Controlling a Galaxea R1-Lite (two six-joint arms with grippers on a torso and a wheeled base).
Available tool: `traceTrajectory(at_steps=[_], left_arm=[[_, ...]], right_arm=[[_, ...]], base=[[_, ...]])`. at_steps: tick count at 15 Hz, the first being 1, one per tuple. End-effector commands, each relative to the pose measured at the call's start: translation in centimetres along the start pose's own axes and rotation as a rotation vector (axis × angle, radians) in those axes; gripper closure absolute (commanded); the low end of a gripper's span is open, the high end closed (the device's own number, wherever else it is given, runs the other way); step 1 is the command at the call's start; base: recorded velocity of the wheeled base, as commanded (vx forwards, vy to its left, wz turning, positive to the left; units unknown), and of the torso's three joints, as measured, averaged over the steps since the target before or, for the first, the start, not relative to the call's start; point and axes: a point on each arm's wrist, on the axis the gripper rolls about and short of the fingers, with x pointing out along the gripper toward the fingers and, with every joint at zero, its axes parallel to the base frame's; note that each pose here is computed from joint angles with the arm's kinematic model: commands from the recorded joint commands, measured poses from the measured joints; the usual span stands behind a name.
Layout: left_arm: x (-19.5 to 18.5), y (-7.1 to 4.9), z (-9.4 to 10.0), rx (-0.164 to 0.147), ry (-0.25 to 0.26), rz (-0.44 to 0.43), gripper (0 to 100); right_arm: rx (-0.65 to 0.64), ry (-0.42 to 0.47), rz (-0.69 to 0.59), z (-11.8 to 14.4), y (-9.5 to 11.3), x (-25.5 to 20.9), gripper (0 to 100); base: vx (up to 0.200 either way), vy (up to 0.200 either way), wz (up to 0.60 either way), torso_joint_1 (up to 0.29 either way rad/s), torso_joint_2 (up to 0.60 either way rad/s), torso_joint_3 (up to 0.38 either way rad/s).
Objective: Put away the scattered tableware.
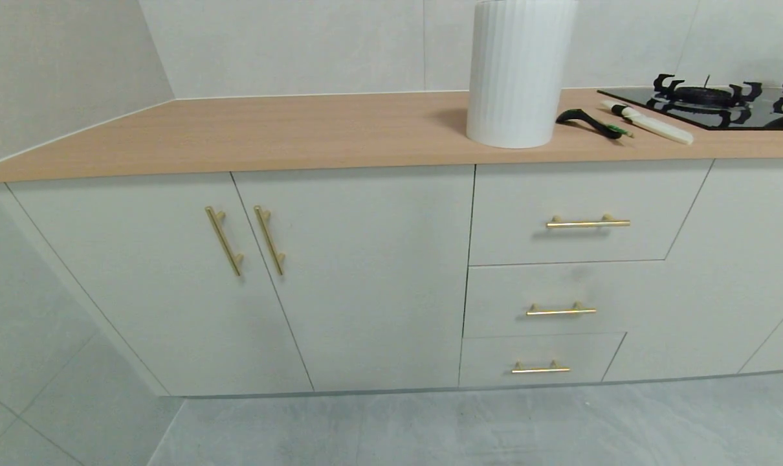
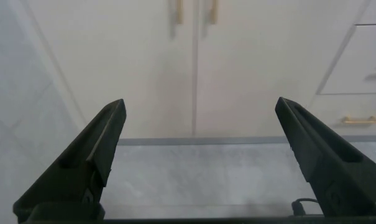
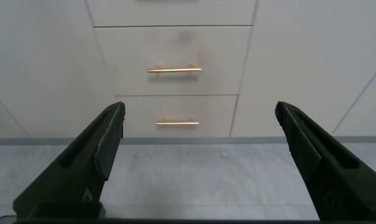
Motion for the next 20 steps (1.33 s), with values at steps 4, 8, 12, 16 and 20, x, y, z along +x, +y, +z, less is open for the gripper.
traceTrajectory(at_steps=[4, 8, 12, 16, 20], left_arm=[[0.01, 0.00, 0.01, 0.001, 0.001, 0.000, 0], [0.01, 0.00, 0.01, 0.001, 0.001, 0.000, 0], [0.01, 0.00, 0.01, 0.001, 0.001, 0.000, 0], [0.01, 0.00, 0.01, 0.001, 0.001, 0.000, 0], [0.01, 0.00, 0.01, 0.004, 0.001, 0.000, 0]], right_arm=[[0.000, 0.003, 0.002, -0.01, 0.00, 0.01, 0], [0.000, 0.001, 0.000, 0.00, 0.00, 0.01, 0], [0.000, 0.001, 0.000, 0.00, 0.00, 0.01, 0], [0.001, 0.001, -0.003, 0.00, -0.01, 0.01, 0], [0.000, 0.001, -0.001, 0.00, 0.00, 0.01, 0]], base=[[0.000, 0.000, 0.00, 0.000, 0.00, 0.000], [0.000, 0.000, 0.00, 0.000, 0.00, 0.000], [0.050, 0.000, 0.00, -0.001, 0.00, 0.001], [0.100, 0.000, 0.00, -0.002, 0.00, 0.001], [0.000, 0.000, 0.00, 0.000, 0.00, 0.000]])
